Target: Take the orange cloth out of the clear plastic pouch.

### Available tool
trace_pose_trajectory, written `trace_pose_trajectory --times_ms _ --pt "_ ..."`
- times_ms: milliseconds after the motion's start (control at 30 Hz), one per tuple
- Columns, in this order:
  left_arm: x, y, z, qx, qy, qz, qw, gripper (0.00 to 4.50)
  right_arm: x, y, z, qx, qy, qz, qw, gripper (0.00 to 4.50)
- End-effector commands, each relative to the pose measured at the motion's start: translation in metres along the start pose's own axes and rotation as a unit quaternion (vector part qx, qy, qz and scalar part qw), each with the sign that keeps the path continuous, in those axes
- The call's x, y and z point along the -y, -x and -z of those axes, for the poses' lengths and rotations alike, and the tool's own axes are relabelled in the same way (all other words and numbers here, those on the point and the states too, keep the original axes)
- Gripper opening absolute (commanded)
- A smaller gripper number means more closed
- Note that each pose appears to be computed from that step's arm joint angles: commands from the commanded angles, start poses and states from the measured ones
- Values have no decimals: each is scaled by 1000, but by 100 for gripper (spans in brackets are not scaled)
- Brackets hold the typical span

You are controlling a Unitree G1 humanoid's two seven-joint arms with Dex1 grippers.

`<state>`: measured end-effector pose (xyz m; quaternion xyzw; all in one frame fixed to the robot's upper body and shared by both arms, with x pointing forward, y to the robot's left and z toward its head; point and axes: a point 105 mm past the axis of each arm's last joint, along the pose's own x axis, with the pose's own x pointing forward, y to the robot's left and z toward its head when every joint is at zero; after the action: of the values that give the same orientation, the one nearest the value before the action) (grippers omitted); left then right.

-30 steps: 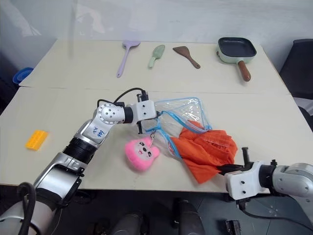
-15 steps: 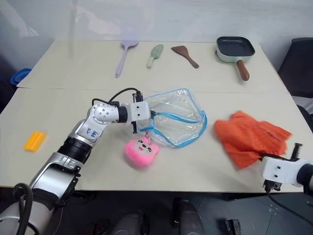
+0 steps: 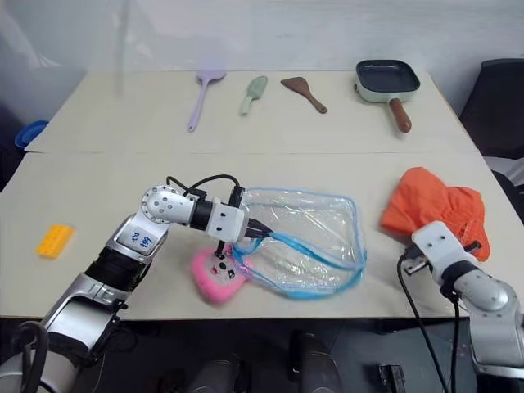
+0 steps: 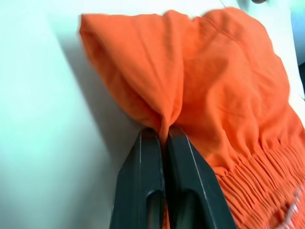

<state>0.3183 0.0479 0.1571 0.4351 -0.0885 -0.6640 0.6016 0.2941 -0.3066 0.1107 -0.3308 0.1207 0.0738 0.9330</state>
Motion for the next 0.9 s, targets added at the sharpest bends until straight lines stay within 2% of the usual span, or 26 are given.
trace_pose_trajectory --times_ms 33,133,300,367,400,433,533,633,667,767,900 --pt "-10 7 2 -7 14 -28 999 46 7 2 -6 4 -3 -5 1000 102" --pt "-21 10 9 -19 40 -64 997 118 8 11 -11 5 -4 -24 1000 194" --pt "-41 17 16 -31 61 -133 989 277 13 39 -24 11 -43 -42 998 368" --pt "-50 27 11 -3 93 -165 982 337 21 54 -32 19 -95 -44 994 434" --pt "-53 33 7 16 109 -174 979 369 25 61 -35 20 -111 -46 993 450" --pt "-56 42 0 47 136 -181 973 399 31 70 -39 22 -131 -50 990 450" --pt "-59 72 -15 119 208 -185 953 399 49 94 -43 20 -181 -52 982 450" --pt "-52 104 -17 150 295 -162 930 399 69 117 -32 -4 -211 -31 977 450" --pt "-45 113 -20 156 302 -145 929 399 74 122 -27 -15 -216 -21 976 450" --pt "-23 134 -22 149 326 -100 928 399 84 136 -12 -54 -217 -3 975 450" --pt "3 157 -4 61 326 -77 940 399 85 151 3 -81 -238 -16 968 450"
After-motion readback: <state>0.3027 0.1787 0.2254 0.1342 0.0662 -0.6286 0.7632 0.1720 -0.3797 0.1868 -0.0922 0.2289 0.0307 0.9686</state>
